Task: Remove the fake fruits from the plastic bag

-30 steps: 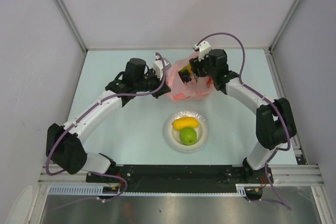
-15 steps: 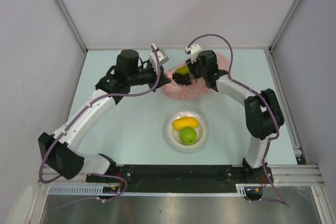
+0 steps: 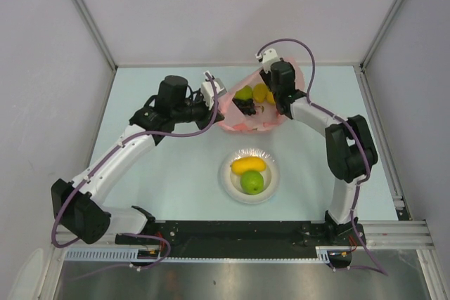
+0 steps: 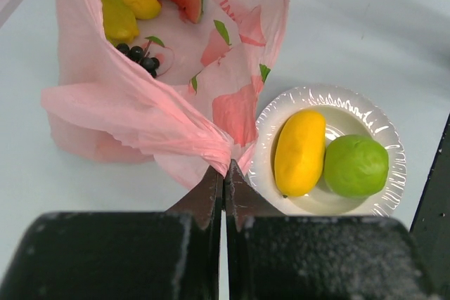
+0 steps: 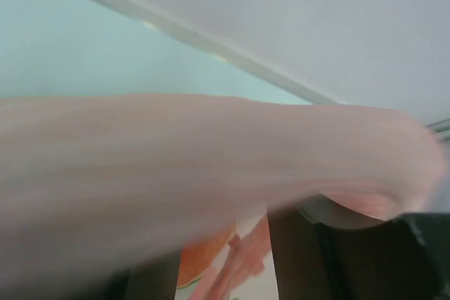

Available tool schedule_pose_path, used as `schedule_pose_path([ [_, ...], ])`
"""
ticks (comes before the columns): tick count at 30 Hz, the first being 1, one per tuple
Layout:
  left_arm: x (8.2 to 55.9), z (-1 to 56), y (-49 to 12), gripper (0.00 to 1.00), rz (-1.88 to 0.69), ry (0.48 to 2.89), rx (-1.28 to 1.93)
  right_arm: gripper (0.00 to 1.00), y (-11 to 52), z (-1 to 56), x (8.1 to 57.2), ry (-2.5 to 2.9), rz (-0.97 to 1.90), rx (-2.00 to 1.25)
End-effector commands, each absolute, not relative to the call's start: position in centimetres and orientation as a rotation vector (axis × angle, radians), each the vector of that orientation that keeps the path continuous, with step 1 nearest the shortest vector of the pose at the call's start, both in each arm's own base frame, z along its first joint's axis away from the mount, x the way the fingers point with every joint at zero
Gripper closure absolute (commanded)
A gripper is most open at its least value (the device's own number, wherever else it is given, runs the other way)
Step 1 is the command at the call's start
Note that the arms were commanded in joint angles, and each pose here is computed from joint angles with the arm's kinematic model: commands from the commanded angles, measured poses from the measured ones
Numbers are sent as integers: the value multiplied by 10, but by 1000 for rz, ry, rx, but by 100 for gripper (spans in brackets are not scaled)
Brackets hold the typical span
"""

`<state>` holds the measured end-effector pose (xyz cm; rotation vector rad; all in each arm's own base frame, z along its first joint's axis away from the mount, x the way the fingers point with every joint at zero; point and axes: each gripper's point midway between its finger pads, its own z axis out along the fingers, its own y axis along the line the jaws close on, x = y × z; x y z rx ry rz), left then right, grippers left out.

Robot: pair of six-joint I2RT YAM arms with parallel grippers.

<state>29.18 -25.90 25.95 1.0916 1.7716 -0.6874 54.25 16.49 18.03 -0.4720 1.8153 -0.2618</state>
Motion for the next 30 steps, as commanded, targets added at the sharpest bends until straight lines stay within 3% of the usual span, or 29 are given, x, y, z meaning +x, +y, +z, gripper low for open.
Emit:
schedule_pose_path([
  [1, 299, 269, -262, 100, -654, 1715, 1096, 47, 156, 278, 536, 1635, -282, -410],
  [8, 309, 275, -268, 100, -666, 1719, 1072, 27, 197, 275, 473, 1750, -27, -689],
  [16, 311, 278, -271, 100, -681, 1722, 1060, 81, 260, 236, 430, 1809, 325, -946],
  [21, 310, 279, -270, 100, -675, 1724, 1063, 82, 258, 171, 468, 2016, 294, -837],
  [26, 308, 277, -266, 100, -656, 1730, 1065, 83, 222, 158, 534, 2082, 135, -640],
  [30, 309, 273, -263, 100, -643, 1743, 1068, 77, 192, 141, 563, 2106, 12, -554],
])
